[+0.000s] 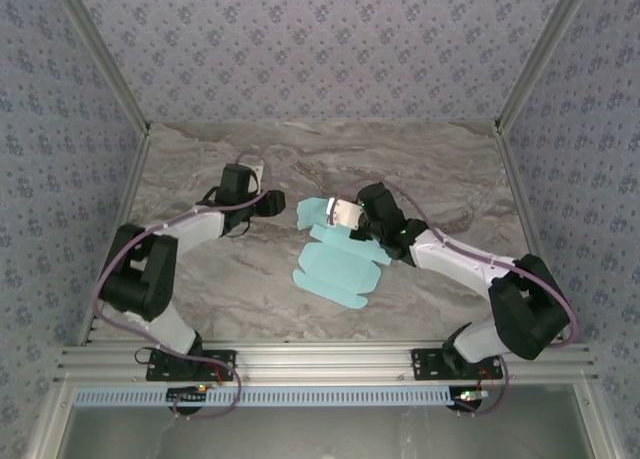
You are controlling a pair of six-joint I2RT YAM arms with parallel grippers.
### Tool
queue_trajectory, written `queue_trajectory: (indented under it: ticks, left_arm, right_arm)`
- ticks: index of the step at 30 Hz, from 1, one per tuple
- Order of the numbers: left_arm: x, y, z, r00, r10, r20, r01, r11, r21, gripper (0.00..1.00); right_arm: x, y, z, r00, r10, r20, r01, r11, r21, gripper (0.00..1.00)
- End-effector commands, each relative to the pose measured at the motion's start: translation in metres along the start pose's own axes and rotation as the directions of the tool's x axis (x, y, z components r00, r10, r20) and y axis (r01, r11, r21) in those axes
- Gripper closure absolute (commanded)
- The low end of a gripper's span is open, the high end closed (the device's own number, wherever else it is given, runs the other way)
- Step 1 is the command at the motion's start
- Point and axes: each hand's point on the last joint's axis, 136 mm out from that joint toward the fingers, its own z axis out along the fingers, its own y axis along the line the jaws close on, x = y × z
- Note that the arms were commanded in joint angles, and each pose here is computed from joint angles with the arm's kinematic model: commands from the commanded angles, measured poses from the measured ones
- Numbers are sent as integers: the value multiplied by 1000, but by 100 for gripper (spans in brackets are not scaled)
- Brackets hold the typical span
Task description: Fold the paper box
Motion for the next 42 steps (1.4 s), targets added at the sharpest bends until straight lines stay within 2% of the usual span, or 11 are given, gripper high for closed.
queue_trajectory:
  ticks: [1, 5, 8, 11, 16, 24, 34, 42]
  left_arm:
    - [0, -10, 13, 998, -1, -69, 5, 998, 55, 42]
    - [5, -23, 26, 994, 5, -112, 10, 992, 126, 42]
    - [12, -36, 31, 989, 54, -134, -32, 986, 161, 43]
    - [21, -45, 36, 983, 103, -150, -75, 980, 182, 43]
    - [31, -55, 43, 980, 123, -157, -81, 965, 251, 43]
    - [40, -85, 33, 981, 163, -104, -105, 902, 419, 44]
    - [54, -107, 23, 960, 278, -40, -225, 845, 484, 44]
    - [52, -117, 16, 953, 304, 12, -263, 803, 535, 44]
  right_arm:
    - [3, -4, 6, 993, -116, -29, 118, 991, 71, 100]
    - [7, 0, 9, 981, -189, -52, 193, 976, 98, 100]
    - [9, 1, 10, 974, -218, -56, 223, 968, 111, 100]
    - [10, 4, 11, 975, -217, -54, 222, 968, 118, 100]
    - [11, 4, 11, 980, -196, -44, 200, 972, 122, 100]
    - [17, -2, 10, 986, -156, -54, 162, 978, 129, 100]
    - [23, 1, 11, 991, -122, -52, 128, 986, 112, 100]
    - [22, 2, 10, 990, -136, -34, 138, 985, 104, 100]
